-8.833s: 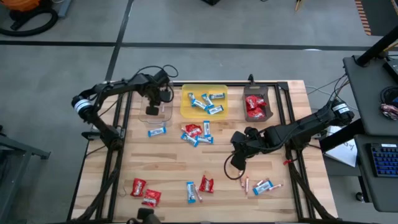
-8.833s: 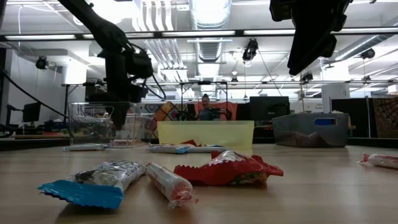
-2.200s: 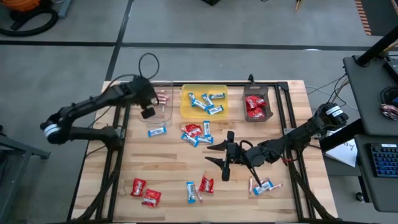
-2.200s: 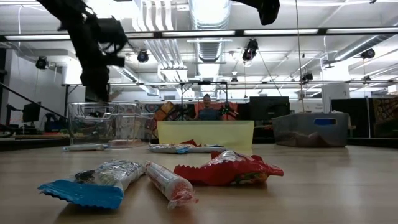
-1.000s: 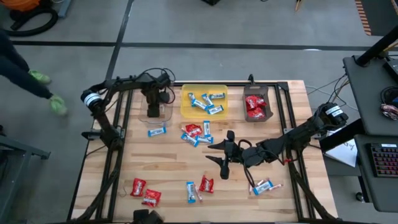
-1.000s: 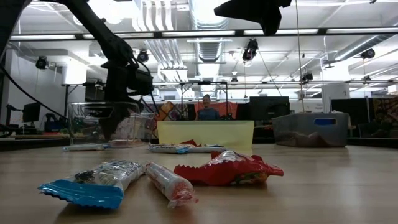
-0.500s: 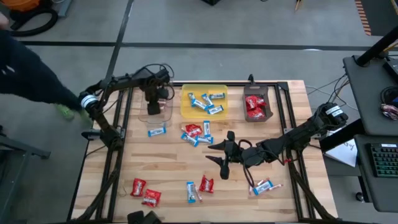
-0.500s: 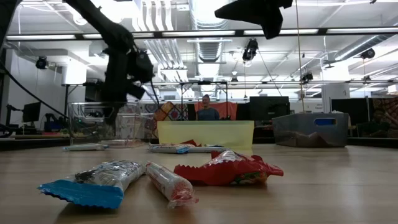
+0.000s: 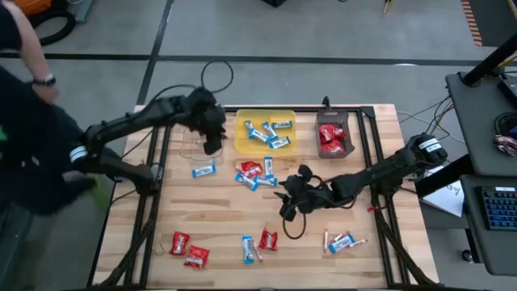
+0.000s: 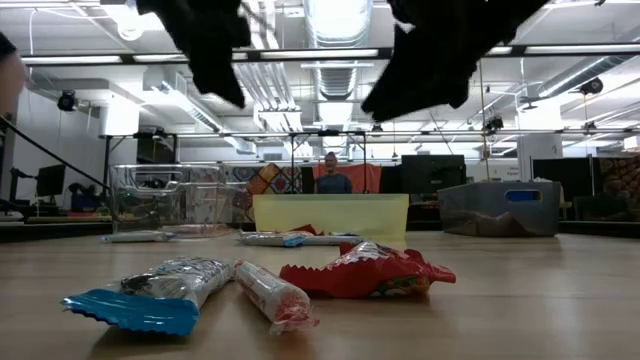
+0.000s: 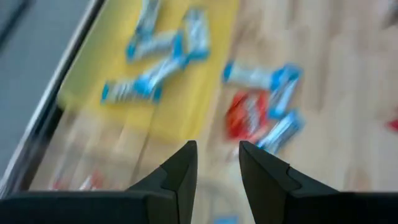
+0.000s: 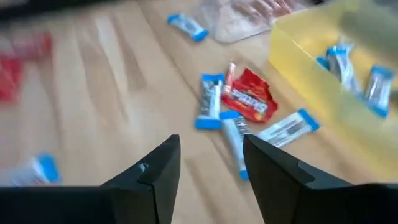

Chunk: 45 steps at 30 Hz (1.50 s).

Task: Sort candy
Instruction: Put the white chocolate into the yellow bin

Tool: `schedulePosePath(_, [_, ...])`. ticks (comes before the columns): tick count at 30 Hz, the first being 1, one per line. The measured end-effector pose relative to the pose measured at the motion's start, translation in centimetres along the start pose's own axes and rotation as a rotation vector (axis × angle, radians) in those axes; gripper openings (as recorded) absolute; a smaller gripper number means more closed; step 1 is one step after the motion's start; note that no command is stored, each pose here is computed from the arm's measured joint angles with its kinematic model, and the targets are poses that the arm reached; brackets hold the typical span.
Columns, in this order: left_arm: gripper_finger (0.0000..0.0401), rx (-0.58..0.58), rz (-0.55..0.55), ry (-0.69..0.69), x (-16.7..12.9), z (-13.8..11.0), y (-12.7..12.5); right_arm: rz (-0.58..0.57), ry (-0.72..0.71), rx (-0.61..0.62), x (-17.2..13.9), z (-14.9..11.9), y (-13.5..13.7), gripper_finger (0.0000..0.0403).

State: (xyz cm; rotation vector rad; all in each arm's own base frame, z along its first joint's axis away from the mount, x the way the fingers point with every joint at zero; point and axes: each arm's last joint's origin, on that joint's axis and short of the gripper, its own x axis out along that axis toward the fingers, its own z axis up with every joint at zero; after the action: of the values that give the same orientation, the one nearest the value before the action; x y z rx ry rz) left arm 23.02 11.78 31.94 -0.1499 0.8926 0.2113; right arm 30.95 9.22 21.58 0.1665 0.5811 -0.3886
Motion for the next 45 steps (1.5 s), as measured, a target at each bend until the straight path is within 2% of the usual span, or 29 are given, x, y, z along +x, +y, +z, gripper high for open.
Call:
schedulePosePath(3, [0.0103,0.043,-0.056,-0.128,-0.4,-0.4,-2.9,-0.013,0.017,-0.184,1.1,-1.3,-0.2,0.0167])
schedulePosePath(7, [0.0103,0.063,-0.148,-0.269,0.2,-1.8,-6.5,-0.011,-0.024,-0.254,2.6,-2.9,-0.9,0.0169])
schedulePosePath(12, [0.0103,0.084,-0.260,-0.414,1.7,-4.0,-10.2,0.019,-0.157,-0.272,4.5,-4.9,-2.6,0.0165])
schedulePosePath(18, [0.0103,0.067,-0.318,-0.557,3.3,-6.2,-12.7,-0.010,-0.229,-0.206,7.6,-6.3,-4.9,0.0169])
schedulePosePath(24, [0.0103,0.033,-0.332,-0.591,4.0,-7.3,-13.2,-0.009,-0.183,-0.205,10.7,-7.0,-5.3,0.0192])
schedulePosePath(29, [0.0103,0.023,-0.336,-0.597,4.3,-7.5,-13.2,-0.030,-0.157,-0.182,12.1,-7.4,-5.6,0.0212])
schedulePosePath(36, [0.0103,0.023,-0.334,-0.589,4.5,-7.5,-13.3,0.007,-0.112,-0.127,12.6,-8.4,-5.8,0.0215])
schedulePosePath(45, [0.0103,0.023,-0.333,-0.586,4.6,-7.5,-13.3,0.013,-0.092,-0.134,12.4,-8.6,-5.6,0.0215])
